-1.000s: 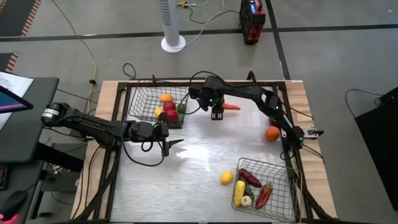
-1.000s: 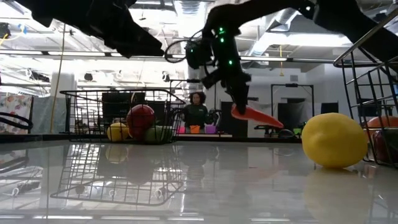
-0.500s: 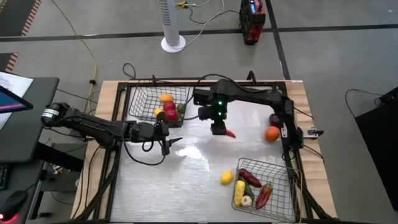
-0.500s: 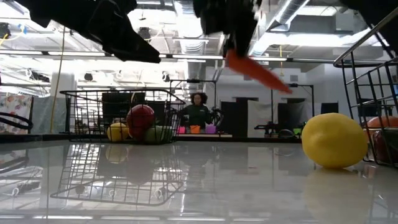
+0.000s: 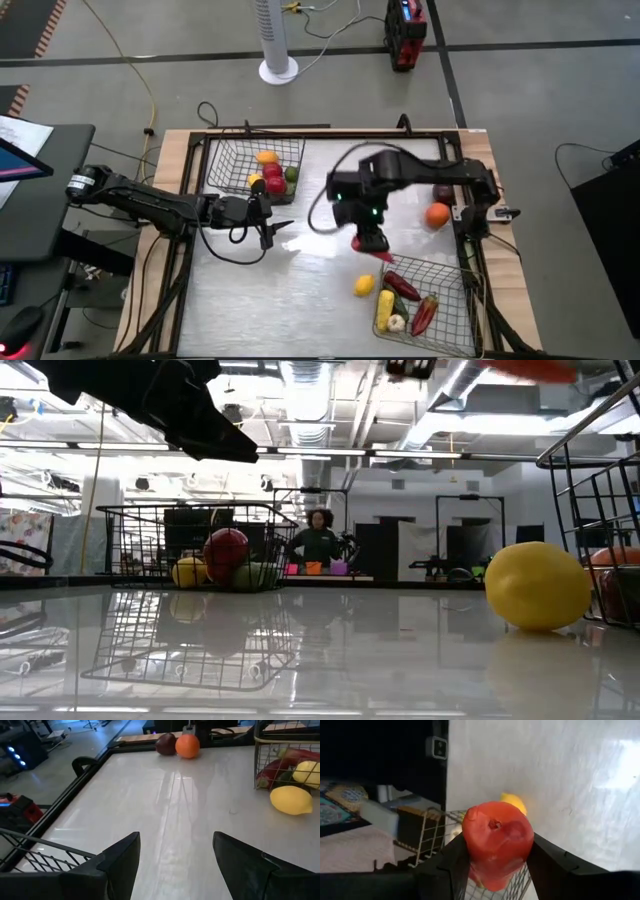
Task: Sort produce into baskets
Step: Put the carrot into the golden wire basket
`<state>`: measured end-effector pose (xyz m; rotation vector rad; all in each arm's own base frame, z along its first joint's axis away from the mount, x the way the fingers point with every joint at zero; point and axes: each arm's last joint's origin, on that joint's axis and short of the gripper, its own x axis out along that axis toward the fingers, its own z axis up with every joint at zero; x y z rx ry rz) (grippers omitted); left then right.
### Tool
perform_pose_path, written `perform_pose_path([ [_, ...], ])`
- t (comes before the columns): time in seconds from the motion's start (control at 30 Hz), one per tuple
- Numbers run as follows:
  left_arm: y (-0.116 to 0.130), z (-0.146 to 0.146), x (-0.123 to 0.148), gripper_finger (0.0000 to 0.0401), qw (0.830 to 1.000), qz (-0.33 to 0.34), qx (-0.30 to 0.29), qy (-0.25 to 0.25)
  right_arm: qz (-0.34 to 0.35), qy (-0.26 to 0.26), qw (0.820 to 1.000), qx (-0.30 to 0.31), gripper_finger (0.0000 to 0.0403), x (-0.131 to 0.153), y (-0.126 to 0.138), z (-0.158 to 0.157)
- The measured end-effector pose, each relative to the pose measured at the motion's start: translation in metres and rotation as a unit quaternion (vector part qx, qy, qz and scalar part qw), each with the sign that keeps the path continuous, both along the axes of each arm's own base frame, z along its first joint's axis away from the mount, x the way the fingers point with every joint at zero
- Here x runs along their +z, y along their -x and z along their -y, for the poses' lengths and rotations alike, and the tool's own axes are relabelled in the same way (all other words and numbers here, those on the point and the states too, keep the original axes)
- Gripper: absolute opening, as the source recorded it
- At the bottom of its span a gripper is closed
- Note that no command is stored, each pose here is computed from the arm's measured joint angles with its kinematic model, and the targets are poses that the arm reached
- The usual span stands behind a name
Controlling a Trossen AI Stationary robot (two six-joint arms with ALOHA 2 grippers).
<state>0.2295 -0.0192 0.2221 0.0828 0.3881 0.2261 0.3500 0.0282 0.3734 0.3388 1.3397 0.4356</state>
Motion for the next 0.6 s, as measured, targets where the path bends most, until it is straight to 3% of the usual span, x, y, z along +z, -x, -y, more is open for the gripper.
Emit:
perform_pose_path([
  [0.07,0.0,0.0,0.0,0.024,1.0,0.0,0.001,0.002,-0.008,0.005,1.0,0.008,0.0197,0.0,0.002,-0.016],
  [0.17,0.0,0.0,0.0,0.024,1.0,0.0,0.003,0.008,-0.025,0.057,0.998,-0.002,0.0197,-0.006,0.003,-0.036],
  [0.3,0.001,0.0,-0.002,0.024,1.0,-0.008,0.007,0.013,-0.082,0.101,0.992,-0.01,0.0197,-0.03,0.01,-0.058],
  [0.6,0.001,0.0,-0.002,0.024,1.0,-0.008,0.008,0.014,-0.204,0.129,0.967,-0.08,0.0198,-0.084,0.062,-0.085],
])
